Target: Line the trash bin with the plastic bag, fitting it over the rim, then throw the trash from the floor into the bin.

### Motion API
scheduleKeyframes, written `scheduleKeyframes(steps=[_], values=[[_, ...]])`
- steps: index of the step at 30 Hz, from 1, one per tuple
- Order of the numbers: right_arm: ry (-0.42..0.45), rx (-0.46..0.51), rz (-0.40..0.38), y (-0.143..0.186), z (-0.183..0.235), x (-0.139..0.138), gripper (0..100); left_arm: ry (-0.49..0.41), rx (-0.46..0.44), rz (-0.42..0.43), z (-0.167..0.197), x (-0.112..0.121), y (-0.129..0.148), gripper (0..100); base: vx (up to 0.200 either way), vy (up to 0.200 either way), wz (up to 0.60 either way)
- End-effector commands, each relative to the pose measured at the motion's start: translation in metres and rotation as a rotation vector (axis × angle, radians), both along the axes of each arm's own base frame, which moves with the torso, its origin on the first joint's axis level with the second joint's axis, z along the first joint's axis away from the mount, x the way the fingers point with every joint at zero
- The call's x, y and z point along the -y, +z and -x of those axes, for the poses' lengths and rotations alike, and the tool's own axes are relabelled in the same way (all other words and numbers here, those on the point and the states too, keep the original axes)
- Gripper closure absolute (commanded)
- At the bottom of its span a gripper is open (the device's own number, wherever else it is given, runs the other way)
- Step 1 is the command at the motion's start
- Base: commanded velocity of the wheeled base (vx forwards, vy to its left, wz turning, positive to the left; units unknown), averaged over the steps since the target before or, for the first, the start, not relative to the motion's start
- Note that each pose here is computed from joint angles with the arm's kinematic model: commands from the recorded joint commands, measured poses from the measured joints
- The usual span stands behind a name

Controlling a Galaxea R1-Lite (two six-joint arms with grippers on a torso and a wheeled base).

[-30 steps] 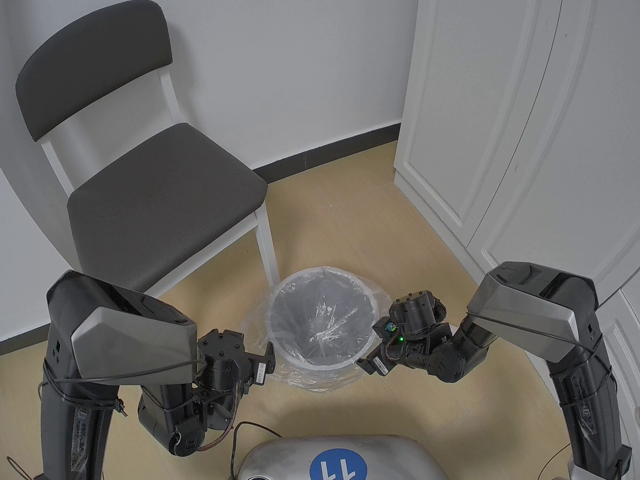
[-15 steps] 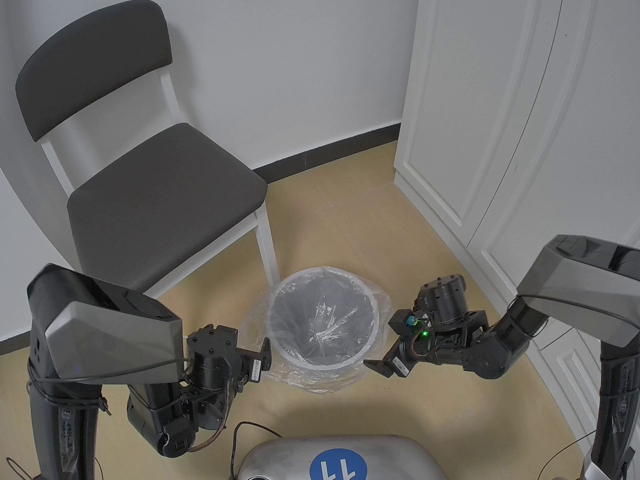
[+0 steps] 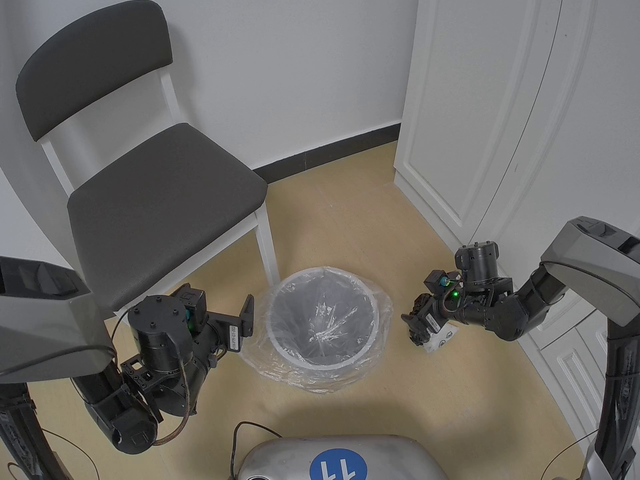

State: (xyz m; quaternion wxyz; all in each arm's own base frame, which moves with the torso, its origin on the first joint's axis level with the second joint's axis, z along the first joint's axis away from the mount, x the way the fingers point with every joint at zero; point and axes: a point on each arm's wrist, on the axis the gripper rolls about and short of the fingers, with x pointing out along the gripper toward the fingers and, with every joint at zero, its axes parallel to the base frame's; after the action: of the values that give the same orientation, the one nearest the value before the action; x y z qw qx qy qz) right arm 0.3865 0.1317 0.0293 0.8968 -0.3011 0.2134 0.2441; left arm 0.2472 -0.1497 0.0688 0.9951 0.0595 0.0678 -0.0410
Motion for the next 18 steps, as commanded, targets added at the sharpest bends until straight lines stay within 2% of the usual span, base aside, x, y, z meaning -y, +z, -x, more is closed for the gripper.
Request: scheduleKeyframes(steps=[1, 6, 10, 16, 18], values=[[-0.153, 0.000, 0.043, -0.046, -0.048, 0.024, 0, -0.008, 0.064, 0.035, 0.012, -0.003, 0.024, 0, 0.000, 0.000, 0.00], [-0.230, 0.007, -0.010, -0.071, -0.073, 0.023, 0, -0.035, 0.120, 0.078, 0.024, -0.003, 0.044, 0, 0.000, 0.000, 0.00], [-0.306, -0.028, -0.124, -0.087, -0.095, 0.012, 0, -0.044, 0.122, 0.094, 0.034, -0.007, 0.048, 0, 0.000, 0.000, 0.00], [-0.389, -0.077, -0.318, -0.113, -0.118, -0.014, 0, -0.087, 0.102, 0.123, 0.044, 0.000, 0.045, 0, 0.000, 0.000, 0.00], [-0.405, -0.087, -0.353, -0.121, -0.124, -0.018, 0, -0.100, 0.103, 0.126, 0.049, 0.000, 0.047, 0, 0.000, 0.000, 0.00]])
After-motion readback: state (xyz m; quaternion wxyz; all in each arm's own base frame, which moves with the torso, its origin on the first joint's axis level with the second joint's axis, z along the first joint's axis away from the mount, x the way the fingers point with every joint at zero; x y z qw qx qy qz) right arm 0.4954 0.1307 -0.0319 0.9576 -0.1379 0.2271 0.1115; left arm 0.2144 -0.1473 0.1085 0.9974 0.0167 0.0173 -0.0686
